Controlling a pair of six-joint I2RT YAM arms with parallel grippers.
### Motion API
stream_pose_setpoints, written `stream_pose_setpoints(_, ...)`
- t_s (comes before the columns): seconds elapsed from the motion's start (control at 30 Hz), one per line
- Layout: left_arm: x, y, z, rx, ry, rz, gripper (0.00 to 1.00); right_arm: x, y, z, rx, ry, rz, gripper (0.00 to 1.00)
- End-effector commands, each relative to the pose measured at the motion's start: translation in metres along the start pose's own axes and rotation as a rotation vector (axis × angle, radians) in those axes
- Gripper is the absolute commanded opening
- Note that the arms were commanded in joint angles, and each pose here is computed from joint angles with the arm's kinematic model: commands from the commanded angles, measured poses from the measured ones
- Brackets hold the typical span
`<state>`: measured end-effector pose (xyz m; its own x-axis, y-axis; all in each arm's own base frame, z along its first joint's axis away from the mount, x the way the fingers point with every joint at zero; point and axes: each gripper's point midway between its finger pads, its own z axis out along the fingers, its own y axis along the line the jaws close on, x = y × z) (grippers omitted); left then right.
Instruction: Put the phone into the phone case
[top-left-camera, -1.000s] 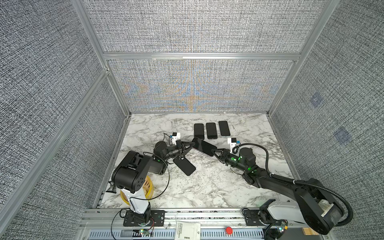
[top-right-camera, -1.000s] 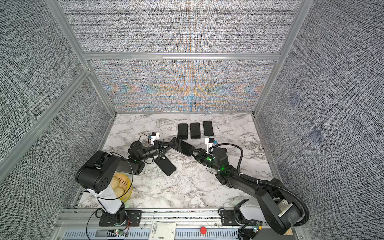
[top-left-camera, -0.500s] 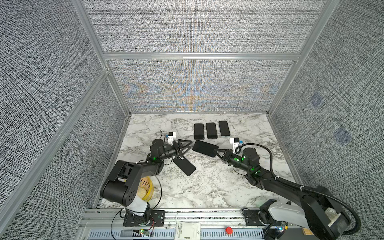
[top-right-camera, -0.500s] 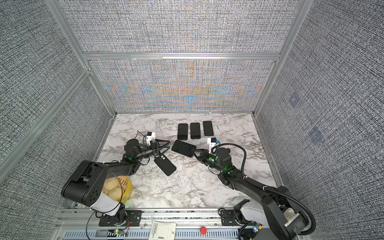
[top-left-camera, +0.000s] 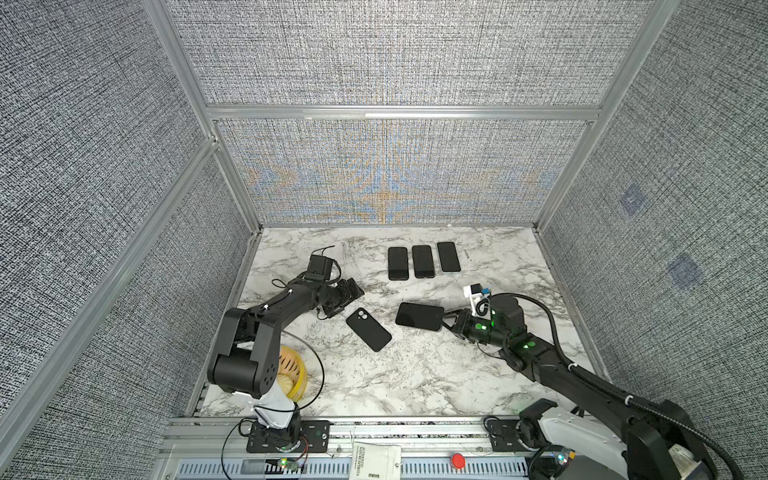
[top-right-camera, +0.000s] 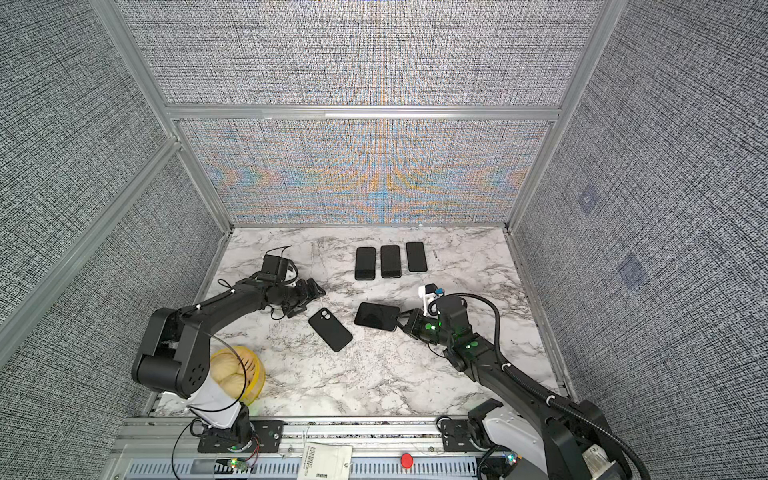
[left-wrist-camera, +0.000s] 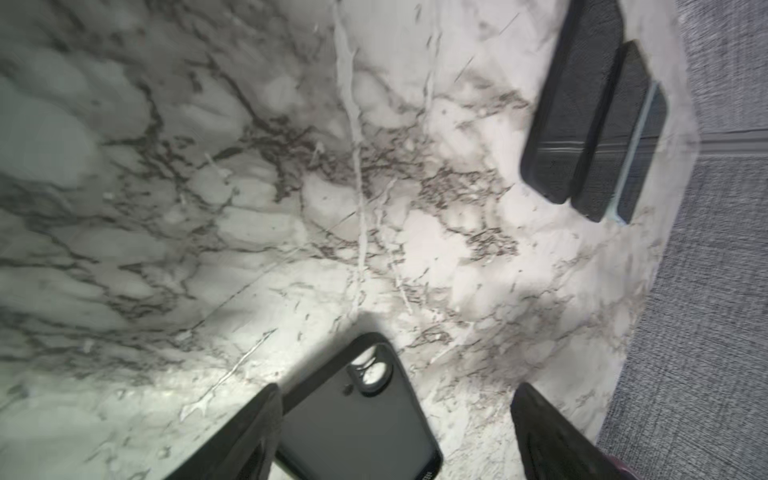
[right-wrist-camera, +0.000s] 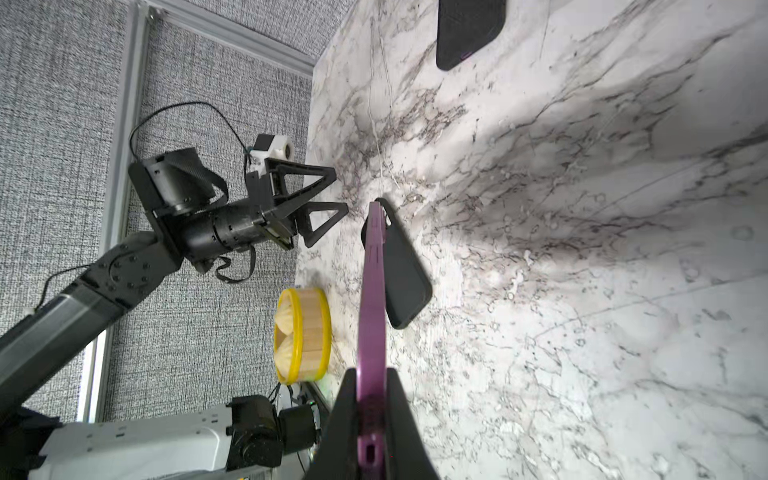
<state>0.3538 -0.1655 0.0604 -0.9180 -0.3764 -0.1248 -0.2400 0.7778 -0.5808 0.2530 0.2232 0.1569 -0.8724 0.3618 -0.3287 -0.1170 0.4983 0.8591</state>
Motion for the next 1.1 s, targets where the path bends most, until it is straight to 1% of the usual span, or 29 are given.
stream_pose_setpoints(0.0, 0.005, 0.011, 0.007, -0.042, 0.04, 0.038, 0.87, 0.006, 0.015, 0.001, -0.053, 0.062, -0.071, 0.04)
stream_pose_setpoints(0.13, 0.013, 0.012, 0.013, -0.007, 0.065, 0.036, 0.87, 0.007, 0.014, 0.002, -0.044, 0.073, -0.091, 0.04)
stream_pose_setpoints(0.27, 0.022, 0.02, 0.02, -0.003, 0.09, 0.028, 0.86, 0.009, 0.012, 0.006, -0.052, 0.093, -0.09, 0.04)
stream_pose_setpoints(0.43, 0.036, 0.016, 0.025, 0.044, 0.131, 0.025, 0.81, 0.013, 0.009, 0.008, -0.053, 0.113, -0.086, 0.03)
stream_pose_setpoints(0.73, 0.081, 0.01, 0.018, 0.057, 0.179, 0.034, 0.79, 0.013, 0.006, 0.005, -0.013, 0.117, -0.116, 0.02)
stream_pose_setpoints(0.9, 0.115, 0.0, 0.021, 0.074, 0.219, 0.042, 0.79, 0.018, 0.0, 0.004, 0.008, 0.138, -0.099, 0.02)
stream_pose_setpoints(1.07, 0.132, -0.007, 0.017, 0.105, 0.222, 0.04, 0.79, 0.022, -0.005, 0.006, 0.021, 0.165, -0.053, 0.01)
